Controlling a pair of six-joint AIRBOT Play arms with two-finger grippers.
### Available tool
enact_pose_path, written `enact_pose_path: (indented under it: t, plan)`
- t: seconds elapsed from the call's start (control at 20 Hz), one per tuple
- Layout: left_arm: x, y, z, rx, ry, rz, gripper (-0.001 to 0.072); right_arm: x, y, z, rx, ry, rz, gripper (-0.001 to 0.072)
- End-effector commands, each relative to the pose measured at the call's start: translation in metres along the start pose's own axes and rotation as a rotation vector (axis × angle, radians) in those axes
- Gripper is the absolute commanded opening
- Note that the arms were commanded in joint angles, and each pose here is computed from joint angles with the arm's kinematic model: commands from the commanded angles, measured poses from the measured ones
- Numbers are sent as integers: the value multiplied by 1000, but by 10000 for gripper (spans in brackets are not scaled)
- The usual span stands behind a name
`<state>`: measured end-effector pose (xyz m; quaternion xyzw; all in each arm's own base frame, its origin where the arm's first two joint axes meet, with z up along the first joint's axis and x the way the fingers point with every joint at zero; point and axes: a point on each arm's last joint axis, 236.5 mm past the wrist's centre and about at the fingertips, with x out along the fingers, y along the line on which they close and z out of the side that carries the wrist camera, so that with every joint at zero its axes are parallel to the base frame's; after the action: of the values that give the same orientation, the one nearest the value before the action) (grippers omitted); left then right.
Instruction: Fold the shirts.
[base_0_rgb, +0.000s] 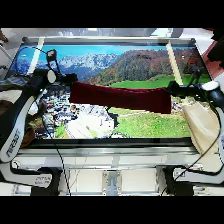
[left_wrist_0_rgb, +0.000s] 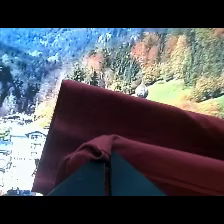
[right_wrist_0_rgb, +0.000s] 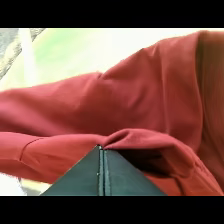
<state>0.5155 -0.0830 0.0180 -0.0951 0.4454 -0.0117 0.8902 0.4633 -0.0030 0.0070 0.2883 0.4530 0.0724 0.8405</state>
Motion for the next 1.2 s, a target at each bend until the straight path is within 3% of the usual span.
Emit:
enact_pose_path:
  t: [0.0,0.4,0.45,0.55,0.6,0.7,0.75,0.9,0.95,1.15]
  plan:
    - [35,5,-15,23,63,25,9,58,-13,-1,-1,27,-28,28]
    - [56,4,-11,19,23,13,24,104,-29,-16,9,64,-63,31]
    - [55,3,-9,18,16,10,74,103,-27,-15,4,70,-56,32]
    - [46,0,2,19,-7,5,518,96,-14,-7,-37,84,-28,59]
    - [37,-1,13,22,-27,3,566,89,-4,1,-76,89,-8,110]
    - [9,-7,46,43,-104,2,567,63,14,24,-116,81,31,346]
    - [-8,-12,64,43,-153,-11,567,46,20,36,-135,72,43,385]
    - [-55,-36,109,20,-298,-90,567,7,-2,53,-180,71,-27,413]
    - [-70,-54,121,41,-357,-152,566,1,-17,50,-140,92,-51,472]
    - [-110,-163,119,504,-539,-331,568,1,-71,18,-3,215,-78,484]
